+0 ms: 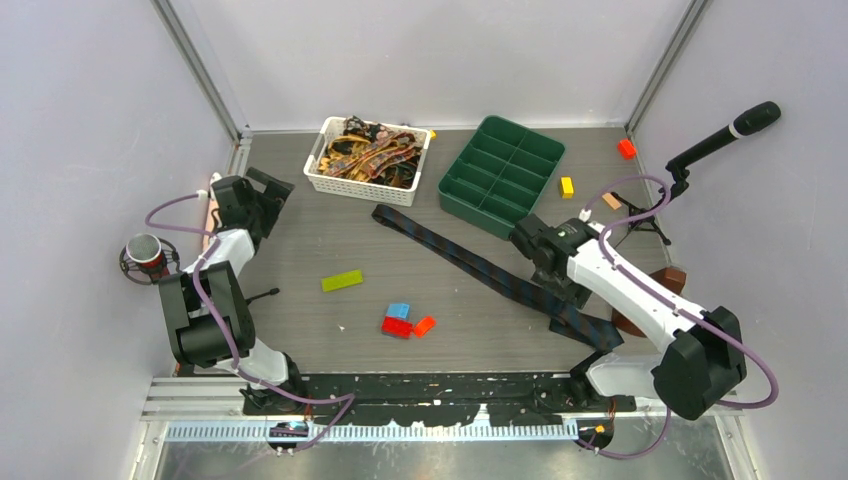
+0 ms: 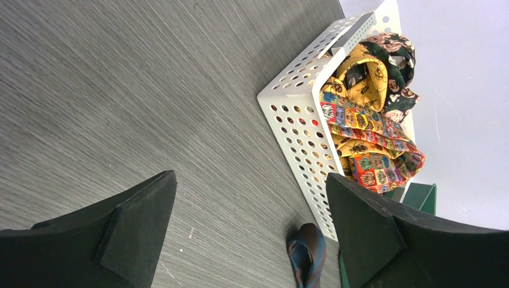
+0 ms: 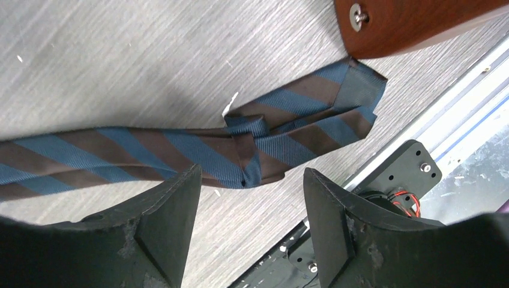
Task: Roll the ties
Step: Flatten out the tie at the center of the board.
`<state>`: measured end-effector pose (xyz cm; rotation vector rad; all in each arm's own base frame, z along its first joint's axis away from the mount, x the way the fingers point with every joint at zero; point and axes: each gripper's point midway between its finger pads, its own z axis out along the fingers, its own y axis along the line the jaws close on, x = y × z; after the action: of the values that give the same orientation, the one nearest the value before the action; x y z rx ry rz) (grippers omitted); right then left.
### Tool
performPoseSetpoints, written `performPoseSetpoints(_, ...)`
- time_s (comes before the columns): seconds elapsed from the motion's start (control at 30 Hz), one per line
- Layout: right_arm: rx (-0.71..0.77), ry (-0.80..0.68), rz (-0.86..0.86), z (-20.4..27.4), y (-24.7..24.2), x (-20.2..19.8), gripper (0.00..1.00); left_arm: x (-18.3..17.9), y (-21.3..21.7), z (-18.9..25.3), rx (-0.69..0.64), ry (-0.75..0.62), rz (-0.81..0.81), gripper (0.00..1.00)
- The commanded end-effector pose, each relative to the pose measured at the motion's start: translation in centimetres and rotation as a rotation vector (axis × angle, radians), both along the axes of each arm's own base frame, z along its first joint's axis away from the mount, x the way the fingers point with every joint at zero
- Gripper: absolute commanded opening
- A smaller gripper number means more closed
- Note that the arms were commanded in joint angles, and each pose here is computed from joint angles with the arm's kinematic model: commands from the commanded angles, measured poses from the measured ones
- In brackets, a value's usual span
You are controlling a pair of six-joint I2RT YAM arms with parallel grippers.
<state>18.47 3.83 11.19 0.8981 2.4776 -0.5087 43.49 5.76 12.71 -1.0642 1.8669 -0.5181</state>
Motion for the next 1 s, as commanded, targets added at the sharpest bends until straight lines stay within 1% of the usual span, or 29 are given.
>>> performPoseSetpoints(0.0, -0.059, -0.102, -0.076, 2.6, -1.8, 1.4, 0.69, 0.4, -1.4, 1.3, 0.016, -0.043, -0.053, 1.00)
performPoseSetpoints(0.07, -0.083, -0.135, -0.098, 3.9, -2.6, 2.1, 0.69, 0.6, -2.3, 1.5, 0.015, -0.048, -0.078, 1.00)
performPoseSetpoints(0.1, -0.121, -0.146, -0.106, 4.7, -3.5, 2.1, 0.69, 0.7, -2.7, 1.5, 0.014, -0.050, -0.089, 1.00)
performPoseSetpoints(0.13, -0.124, -0.183, -0.111, 6.0, -3.7, 2.8, 0.70, 0.9, -3.2, 1.7, 0.013, -0.054, -0.102, 1.00)
performPoseSetpoints(0.17, -0.165, -0.198, -0.110, 7.0, -4.5, 2.9, 0.71, 1.0, -3.7, 1.9, 0.012, -0.058, -0.115, 1.00)
performPoseSetpoints(0.2, -0.186, -0.242, -0.115, 8.7, -4.9, 3.6, 0.74, 1.1, -4.1, 1.9, 0.011, -0.059, -0.128, 1.00)
performPoseSetpoints(0.23, -0.199, -0.256, -0.110, 9.6, -5.2, 3.9, 0.76, 1.2, -4.6, 2.0, 0.010, -0.062, -0.140, 1.00)
performPoseSetpoints(0.27, -0.219, -0.301, -0.113, 11.1, -5.5, 4.5, 0.80, 1.3, -5.1, 2.1, 0.010, -0.064, -0.152, 1.00)
performPoseSetpoints(0.4, -0.328, -0.334, -0.148, 14.8, -7.7, 4.5, 0.89, 1.6, -7.3, 2.3, 0.007, -0.066, -0.204, 1.00)
performPoseSetpoints(0.53, -0.367, -0.305, -0.248, 15.8, -11.0, 3.6, 0.92, 1.4, -9.4, 1.9, 0.007, -0.050, -0.255, 1.00)
performPoseSetpoints(0.63, -0.330, -0.294, -0.317, 15.5, -13.1, 2.7, 0.92, 1.0, -11.4, 2.0, 0.026, -0.040, -0.306, 1.00)
performPoseSetpoints(0.67, -0.298, -0.290, -0.351, 15.2, -14.1, 2.7, 0.92, 1.0, -11.6, 2.2, 0.034, -0.035, -0.309, 1.00)
performPoseSetpoints(0.7, -0.282, -0.293, -0.368, 15.0, -14.6, 2.3, 0.92, 0.8, -13.0, 2.3, 0.040, -0.032, -0.342, 1.00)
performPoseSetpoints(0.8, -0.216, -0.278, -0.453, 14.1, -16.7, 1.6, 0.92, 0.4, -14.8, 2.6, 0.044, -0.027, -0.381, 1.00)
performPoseSetpoints(0.9, -0.117, -0.250, -0.482, 12.5, -17.2, 1.6, 0.92, 0.1, -16.4, 2.5, 0.043, -0.012, -0.422, 1.00)
performPoseSetpoints(0.97, -0.083, -0.239, -0.496, 11.6, -17.6, 1.7, 0.92, 0.0, -17.1, 2.6, 0.046, -0.011, -0.442, 1.00)
